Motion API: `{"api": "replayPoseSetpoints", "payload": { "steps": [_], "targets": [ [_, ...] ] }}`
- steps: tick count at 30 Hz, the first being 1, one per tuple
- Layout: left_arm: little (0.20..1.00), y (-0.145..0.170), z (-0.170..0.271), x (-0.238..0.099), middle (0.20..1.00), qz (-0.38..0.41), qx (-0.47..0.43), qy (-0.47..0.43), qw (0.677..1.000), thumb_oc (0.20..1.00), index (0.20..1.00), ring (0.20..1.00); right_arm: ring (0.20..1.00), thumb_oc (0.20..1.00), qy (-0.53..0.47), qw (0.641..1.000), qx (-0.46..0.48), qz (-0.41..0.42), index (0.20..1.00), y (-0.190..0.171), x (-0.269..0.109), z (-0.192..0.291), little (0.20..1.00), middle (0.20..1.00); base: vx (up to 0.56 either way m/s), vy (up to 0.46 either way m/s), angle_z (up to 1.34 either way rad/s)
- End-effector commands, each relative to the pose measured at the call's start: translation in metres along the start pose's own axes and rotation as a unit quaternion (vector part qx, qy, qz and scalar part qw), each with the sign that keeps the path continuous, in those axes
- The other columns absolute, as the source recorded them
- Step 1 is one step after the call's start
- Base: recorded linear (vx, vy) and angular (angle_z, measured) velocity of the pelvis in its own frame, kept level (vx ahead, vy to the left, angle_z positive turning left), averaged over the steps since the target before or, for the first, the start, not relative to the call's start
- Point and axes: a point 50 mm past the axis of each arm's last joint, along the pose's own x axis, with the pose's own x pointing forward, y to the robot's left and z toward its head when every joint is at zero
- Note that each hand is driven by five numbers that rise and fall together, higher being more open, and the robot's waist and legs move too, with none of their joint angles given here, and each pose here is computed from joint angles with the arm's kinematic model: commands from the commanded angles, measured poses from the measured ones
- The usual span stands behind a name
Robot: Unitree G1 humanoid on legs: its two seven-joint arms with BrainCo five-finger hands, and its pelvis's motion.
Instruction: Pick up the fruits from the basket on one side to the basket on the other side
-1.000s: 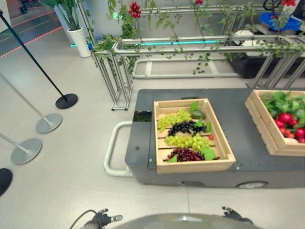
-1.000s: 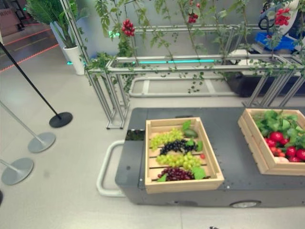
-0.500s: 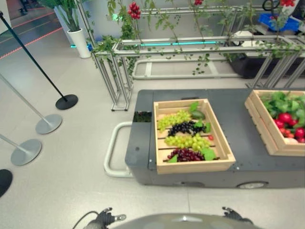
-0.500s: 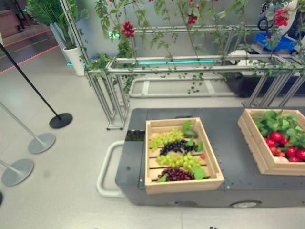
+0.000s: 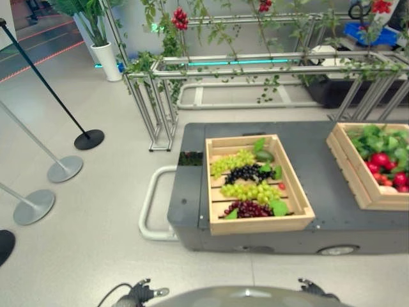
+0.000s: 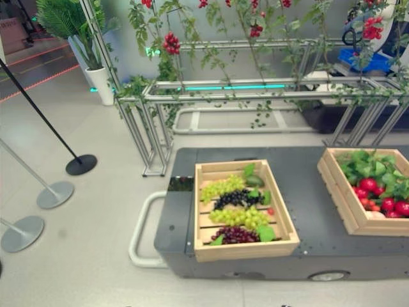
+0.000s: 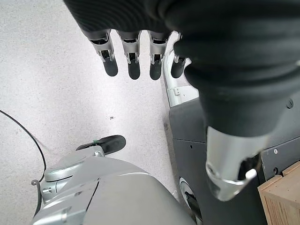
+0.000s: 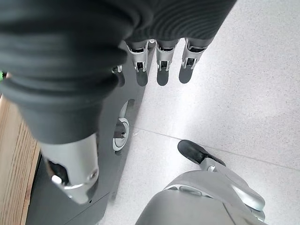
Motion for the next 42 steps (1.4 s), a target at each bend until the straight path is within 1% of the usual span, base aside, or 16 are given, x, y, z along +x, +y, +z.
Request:
{"api": "replayPoseSetpoints", "payload": {
  "steps": [1,8,14,15,16,17,19,23,25,28,31,32,35,38,39,42],
  "targets": [
    [1.0,0.004,0.018,0.004,1.0,0.007,0.01,-0.021,1.0,1.0,1.0,1.0,1.0,1.0,-0.005,1.0,-0.021,-0.007,1.0,-0.007,0.002,0.01,1.0,1.0,0.0,0.0,0.0],
    [1.0,0.009,0.028,0.005,1.0,0.019,0.004,-0.036,0.999,1.0,1.0,1.0,1.0,1.0,-0.001,1.0,-0.028,-0.008,1.0,-0.007,0.002,0.008,1.0,1.0,0.0,0.0,0.0],
    [1.0,0.021,0.061,0.006,1.0,0.04,0.019,-0.084,0.995,1.0,1.0,1.0,1.0,1.0,0.002,0.999,-0.039,-0.012,1.0,-0.01,0.002,0.008,1.0,1.0,0.01,0.008,-0.03],
    [1.0,0.03,0.094,0.005,1.0,0.051,0.048,-0.132,0.989,1.0,1.0,1.0,1.0,1.0,0.005,0.999,-0.046,-0.015,1.0,-0.013,0.002,0.008,1.0,1.0,0.0,0.016,-0.15],
    [1.0,0.035,0.11,0.003,1.0,0.058,0.063,-0.157,0.984,1.0,1.0,1.0,1.0,1.0,0.005,0.999,-0.049,-0.018,1.0,-0.016,0.002,0.009,1.0,1.0,0.0,0.016,-0.18],
    [1.0,0.035,0.11,0.003,1.0,0.058,0.063,-0.157,0.984,1.0,1.0,1.0,1.0,1.0,0.004,0.999,-0.049,-0.017,1.0,-0.016,0.002,0.009,1.0,1.0,-0.01,0.008,-0.16],
    [1.0,0.048,0.145,-0.004,1.0,0.073,0.099,-0.205,0.971,1.0,1.0,1.0,1.0,1.0,0.002,0.998,-0.052,-0.022,1.0,-0.02,0.002,0.011,1.0,1.0,-0.02,0.01,-0.07],
    [1.0,0.073,0.218,-0.026,1.0,0.114,0.218,-0.262,0.933,1.0,1.0,1.0,1.0,1.0,0.004,0.998,-0.063,-0.024,1.0,-0.027,0.002,0.018,1.0,1.0,-0.05,0.002,-0.02],
    [1.0,0.081,0.255,-0.042,1.0,0.15,0.291,-0.285,0.901,1.0,1.0,1.0,1.0,1.0,0.008,0.997,-0.068,-0.019,1.0,-0.026,0.003,0.019,1.0,1.0,-0.04,-0.009,0.0],
    [1.0,0.086,0.301,-0.069,1.0,0.203,0.422,-0.305,0.829,1.0,1.0,1.0,1.0,1.0,0.011,0.997,-0.075,-0.002,1.0,-0.018,0.003,0.017,1.0,1.0,0.0,0.0,0.0],
    [1.0,0.08,0.323,-0.086,1.0,0.236,0.507,-0.323,0.764,1.0,1.0,1.0,1.0,1.0,0.012,0.997,-0.077,0.014,1.0,-0.01,0.003,0.014,1.0,1.0,0.0,-0.006,-0.01],
    [1.0,0.081,0.324,-0.088,1.0,0.245,0.516,-0.326,0.753,1.0,1.0,1.0,1.0,1.0,0.01,0.997,-0.077,0.017,1.0,-0.009,0.003,0.014,1.0,1.0,0.0,-0.017,-0.04],
    [1.0,0.073,0.333,-0.098,1.0,0.258,0.579,-0.337,0.696,1.0,1.0,1.0,1.0,1.0,0.008,0.997,-0.075,0.022,1.0,-0.006,0.003,0.014,1.0,1.0,0.0,-0.005,-0.01],
    [1.0,0.07,0.334,-0.101,1.0,0.257,0.622,-0.329,0.662,1.0,1.0,1.0,1.0,1.0,0.008,0.997,-0.079,0.026,1.0,-0.005,0.003,0.012,1.0,1.0,0.0,0.0,0.0],
    [1.0,0.07,0.333,-0.102,1.0,0.258,0.624,-0.33,0.66,1.0,1.0,1.0,1.0,1.0,0.007,0.997,-0.078,0.027,1.0,-0.004,0.003,0.012,1.0,1.0,0.0,0.0,0.0],
    [1.0,0.056,0.331,-0.099,1.0,0.233,0.667,-0.325,0.629,1.0,1.0,1.0,1.0,1.0,0.003,0.996,-0.08,0.026,1.0,-0.005,0.003,0.014,1.0,1.0,0.0,0.0,0.0]
  ]
}}
